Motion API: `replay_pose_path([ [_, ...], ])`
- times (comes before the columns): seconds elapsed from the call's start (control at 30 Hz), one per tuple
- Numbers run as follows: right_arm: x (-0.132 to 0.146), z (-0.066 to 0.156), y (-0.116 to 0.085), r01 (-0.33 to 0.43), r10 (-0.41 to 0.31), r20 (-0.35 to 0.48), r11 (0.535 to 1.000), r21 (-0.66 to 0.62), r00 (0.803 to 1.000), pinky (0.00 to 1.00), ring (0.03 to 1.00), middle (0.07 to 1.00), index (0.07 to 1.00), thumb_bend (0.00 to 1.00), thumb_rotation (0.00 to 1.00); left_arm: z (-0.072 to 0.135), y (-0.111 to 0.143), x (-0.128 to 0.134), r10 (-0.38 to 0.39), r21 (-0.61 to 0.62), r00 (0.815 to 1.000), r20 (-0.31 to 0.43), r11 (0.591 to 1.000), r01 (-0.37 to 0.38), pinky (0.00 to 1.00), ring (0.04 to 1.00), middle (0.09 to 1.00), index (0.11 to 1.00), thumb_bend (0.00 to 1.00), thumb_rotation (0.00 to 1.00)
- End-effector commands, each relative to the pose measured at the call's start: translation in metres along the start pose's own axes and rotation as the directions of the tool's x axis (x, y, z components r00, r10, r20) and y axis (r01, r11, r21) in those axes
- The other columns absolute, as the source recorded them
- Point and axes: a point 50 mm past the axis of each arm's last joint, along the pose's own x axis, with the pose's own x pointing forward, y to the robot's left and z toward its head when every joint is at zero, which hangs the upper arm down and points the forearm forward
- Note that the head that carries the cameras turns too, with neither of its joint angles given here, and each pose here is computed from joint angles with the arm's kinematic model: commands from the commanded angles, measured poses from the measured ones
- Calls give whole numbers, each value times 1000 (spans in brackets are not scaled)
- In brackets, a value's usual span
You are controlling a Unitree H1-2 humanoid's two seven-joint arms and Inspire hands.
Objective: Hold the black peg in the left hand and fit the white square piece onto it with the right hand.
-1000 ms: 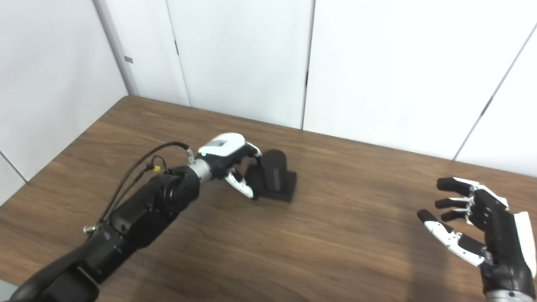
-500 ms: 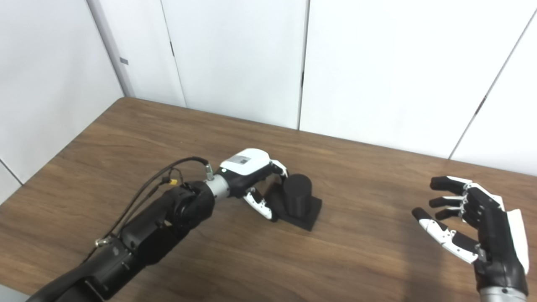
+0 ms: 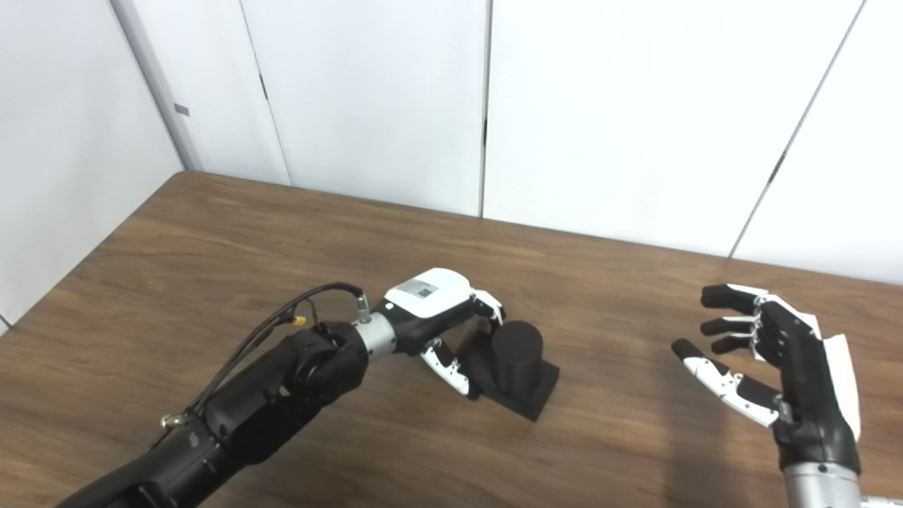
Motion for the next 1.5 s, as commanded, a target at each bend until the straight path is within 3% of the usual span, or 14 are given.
replay_pose_path([
  [0.0, 7, 12, -8, 38, -36, 91, 999, -18, 995, 467, 567, 668, 648, 494, 0, 11, -49, -2, -220, -2, 975, 41, 976, 220, 667, 815, 814, 486, 523, 68],
  [0.4, 16, 20, -21, 47, -35, 164, 997, -66, 986, 435, 565, 677, 647, 512, 0, -3, -53, -15, -255, 27, 966, 37, 967, 254, 632, 780, 822, 487, 525, 67],
  [0.73, 60, 40, -68, 104, -36, 244, 957, -272, 969, 398, 527, 630, 622, 556, 24, -22, -56, -29, -225, -10, 973, 45, 974, 225, 625, 776, 816, 487, 524, 63],
  [0.97, 88, 49, -96, 42, 20, 140, 902, -430, 990, 467, 583, 676, 664, 598, 68, -30, -55, -38, -228, 15, 972, 53, 974, 228, 620, 781, 814, 488, 524, 63],
  [1.17, 119, 45, -109, -16, 68, 73, 832, -554, 995, 511, 651, 730, 673, 622, 65, -37, -57, -44, -222, 9, 973, 57, 975, 222, 637, 794, 809, 488, 523, 59],
  [1.47, 159, 33, -121, -176, 175, -74, 687, -705, 982, 662, 794, 826, 747, 614, 153, -40, -57, -49, -211, 5, 975, 64, 978, 211, 638, 798, 808, 488, 523, 57],
])
